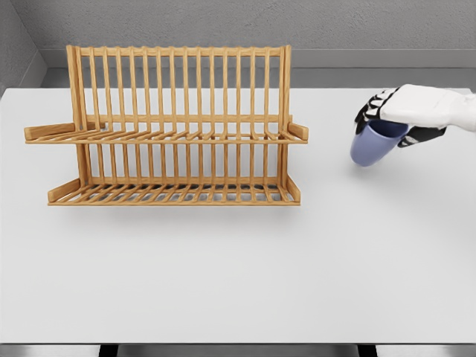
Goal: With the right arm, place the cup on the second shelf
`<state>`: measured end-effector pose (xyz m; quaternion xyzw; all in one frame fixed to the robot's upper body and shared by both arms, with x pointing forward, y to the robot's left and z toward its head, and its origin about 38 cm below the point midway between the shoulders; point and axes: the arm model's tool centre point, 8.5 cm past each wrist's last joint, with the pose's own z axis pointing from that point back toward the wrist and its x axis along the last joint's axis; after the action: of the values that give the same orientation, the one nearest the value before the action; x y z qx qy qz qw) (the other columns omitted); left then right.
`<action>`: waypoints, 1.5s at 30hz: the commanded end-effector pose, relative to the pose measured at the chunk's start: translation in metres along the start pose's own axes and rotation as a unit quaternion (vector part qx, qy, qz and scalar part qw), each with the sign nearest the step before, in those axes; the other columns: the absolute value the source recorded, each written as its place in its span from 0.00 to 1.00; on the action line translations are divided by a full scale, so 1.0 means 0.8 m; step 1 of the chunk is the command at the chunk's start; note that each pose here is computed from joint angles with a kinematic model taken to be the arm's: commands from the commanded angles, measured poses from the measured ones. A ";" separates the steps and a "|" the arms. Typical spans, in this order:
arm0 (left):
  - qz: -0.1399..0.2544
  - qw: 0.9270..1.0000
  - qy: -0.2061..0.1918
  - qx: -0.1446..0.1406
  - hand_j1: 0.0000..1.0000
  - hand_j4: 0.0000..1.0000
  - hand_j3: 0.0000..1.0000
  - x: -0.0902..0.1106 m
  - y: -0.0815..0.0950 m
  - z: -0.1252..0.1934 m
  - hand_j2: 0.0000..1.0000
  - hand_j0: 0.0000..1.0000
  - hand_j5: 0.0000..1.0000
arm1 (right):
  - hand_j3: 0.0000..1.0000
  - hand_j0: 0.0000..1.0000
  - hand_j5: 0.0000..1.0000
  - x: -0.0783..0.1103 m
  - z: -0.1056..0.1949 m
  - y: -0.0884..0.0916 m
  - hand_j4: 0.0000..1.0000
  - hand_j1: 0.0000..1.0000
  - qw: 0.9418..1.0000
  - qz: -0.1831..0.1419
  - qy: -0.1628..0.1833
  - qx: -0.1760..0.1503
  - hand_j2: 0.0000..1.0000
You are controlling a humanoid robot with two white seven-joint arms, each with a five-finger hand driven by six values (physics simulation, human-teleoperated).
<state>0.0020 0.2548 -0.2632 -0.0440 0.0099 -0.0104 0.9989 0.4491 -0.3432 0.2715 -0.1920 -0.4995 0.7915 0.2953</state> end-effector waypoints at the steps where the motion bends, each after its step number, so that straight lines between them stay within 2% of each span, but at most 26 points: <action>1: 0.000 1.000 0.000 0.000 1.00 1.00 1.00 0.000 0.000 0.000 1.00 1.00 1.00 | 0.64 0.64 0.64 -0.003 0.005 -0.007 0.64 0.64 1.000 -0.001 0.005 -0.011 0.64; 5: 0.000 1.000 0.000 0.000 1.00 1.00 1.00 0.000 0.000 0.000 1.00 1.00 1.00 | 0.64 0.64 0.64 -0.004 0.009 -0.019 0.64 0.64 1.000 0.006 0.008 -0.021 0.64; 9: 0.000 1.000 0.000 0.000 1.00 1.00 1.00 0.000 0.000 0.000 1.00 1.00 1.00 | 0.64 0.64 0.64 0.008 0.008 -0.035 0.64 0.64 0.999 0.025 -0.004 -0.031 0.64; 12: 0.000 1.000 0.000 0.000 1.00 1.00 1.00 0.000 0.000 0.000 1.00 1.00 1.00 | 0.64 0.64 0.64 0.009 0.008 -0.043 0.64 0.64 0.999 0.031 -0.004 -0.036 0.64; 15: 0.000 1.000 0.000 0.000 1.00 1.00 1.00 0.000 0.000 0.000 1.00 1.00 1.00 | 0.64 0.64 0.64 0.011 0.016 -0.060 0.64 0.64 0.998 0.041 -0.002 -0.055 0.64; 23: 0.000 1.000 0.000 0.000 1.00 1.00 1.00 0.000 0.000 0.000 1.00 1.00 1.00 | 0.64 0.64 0.64 0.019 0.016 -0.074 0.64 0.64 0.996 0.055 -0.008 -0.065 0.64; 27: 0.000 1.000 0.000 0.000 1.00 1.00 1.00 0.000 0.000 0.000 1.00 1.00 1.00 | 0.64 0.64 0.64 0.034 0.017 -0.094 0.64 0.64 0.994 0.080 -0.020 -0.077 0.64; 34: 0.000 1.000 0.000 0.000 1.00 1.00 1.00 0.000 0.000 0.000 1.00 1.00 1.00 | 0.63 0.63 0.63 0.044 0.016 -0.105 0.63 0.63 0.992 0.092 -0.029 -0.085 0.63; 36: 0.000 1.000 0.000 0.000 1.00 1.00 1.00 0.000 0.000 0.000 1.00 1.00 1.00 | 0.63 0.63 0.63 0.055 0.013 -0.113 0.63 0.63 0.989 0.103 -0.039 -0.094 0.63; 41: 0.000 1.000 0.000 0.000 1.00 1.00 1.00 0.000 0.000 0.000 1.00 1.00 1.00 | 0.63 0.63 0.63 0.060 0.006 -0.117 0.63 0.63 0.988 0.104 -0.048 -0.100 0.63; 43: 0.000 1.000 0.000 0.000 1.00 1.00 1.00 0.000 0.000 0.000 1.00 1.00 1.00 | 0.56 0.56 0.56 0.062 0.004 -0.118 0.56 0.56 0.988 0.104 -0.051 -0.103 0.56; 45: 0.000 1.000 0.000 0.000 1.00 1.00 1.00 0.000 0.000 0.000 1.00 1.00 1.00 | 0.56 0.56 0.56 0.062 0.005 -0.121 0.56 0.56 0.988 0.106 -0.051 -0.104 0.56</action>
<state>0.0020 0.2548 -0.2632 -0.0440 0.0100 -0.0104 0.9989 0.4358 -0.2825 0.3603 -0.2352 -0.5675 0.7723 0.1619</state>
